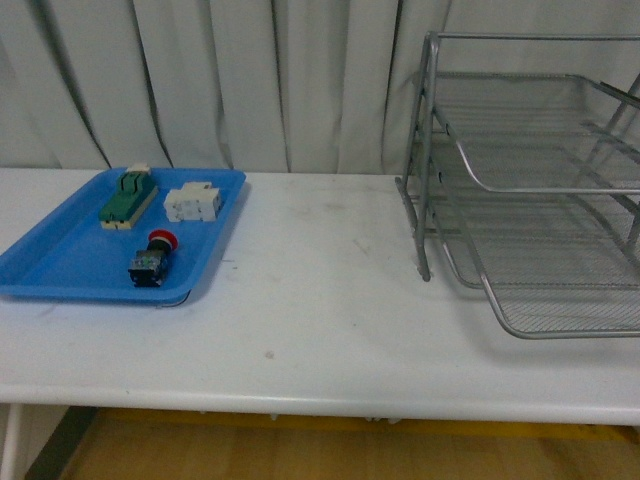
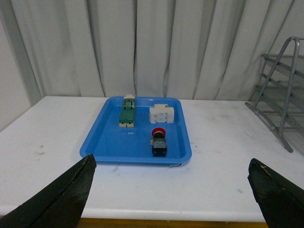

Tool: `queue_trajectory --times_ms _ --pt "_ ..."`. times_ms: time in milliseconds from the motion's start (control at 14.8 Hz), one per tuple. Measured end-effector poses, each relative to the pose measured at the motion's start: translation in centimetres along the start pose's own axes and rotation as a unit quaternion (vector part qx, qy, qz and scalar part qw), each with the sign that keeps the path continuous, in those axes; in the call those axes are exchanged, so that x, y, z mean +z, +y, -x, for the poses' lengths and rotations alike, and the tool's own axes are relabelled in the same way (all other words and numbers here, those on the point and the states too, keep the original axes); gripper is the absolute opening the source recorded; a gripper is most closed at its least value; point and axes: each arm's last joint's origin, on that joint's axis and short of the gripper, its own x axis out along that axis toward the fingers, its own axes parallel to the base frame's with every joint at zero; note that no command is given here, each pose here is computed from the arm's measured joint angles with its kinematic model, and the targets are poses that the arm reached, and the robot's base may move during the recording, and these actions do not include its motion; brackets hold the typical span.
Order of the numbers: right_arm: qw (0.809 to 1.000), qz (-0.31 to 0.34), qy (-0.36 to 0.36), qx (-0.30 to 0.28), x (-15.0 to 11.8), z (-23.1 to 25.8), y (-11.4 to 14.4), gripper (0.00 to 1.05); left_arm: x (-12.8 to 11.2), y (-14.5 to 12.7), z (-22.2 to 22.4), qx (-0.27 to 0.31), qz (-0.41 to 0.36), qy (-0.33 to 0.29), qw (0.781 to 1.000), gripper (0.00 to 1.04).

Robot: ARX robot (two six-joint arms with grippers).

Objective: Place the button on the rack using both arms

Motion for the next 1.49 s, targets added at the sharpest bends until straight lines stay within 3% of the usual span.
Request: queue_trajectory --times_ms 68,1080,1485 --pt "1.0 0.0 -0.004 0.022 0.1 0.2 0.8 0.02 0.0 0.0 0.0 0.0 0.0 0.0 1.0 0.98" --pt "1.0 0.002 0.003 0.009 -0.3 2.0 0.6 0.02 0.0 0.0 0.0 0.0 0.0 0.0 1.0 0.98" --pt "1.0 0.002 0.002 0.009 -0.3 2.0 0.6 0.73 0.0 0.0 0.0 0.0 0.0 0.0 1.0 0.98"
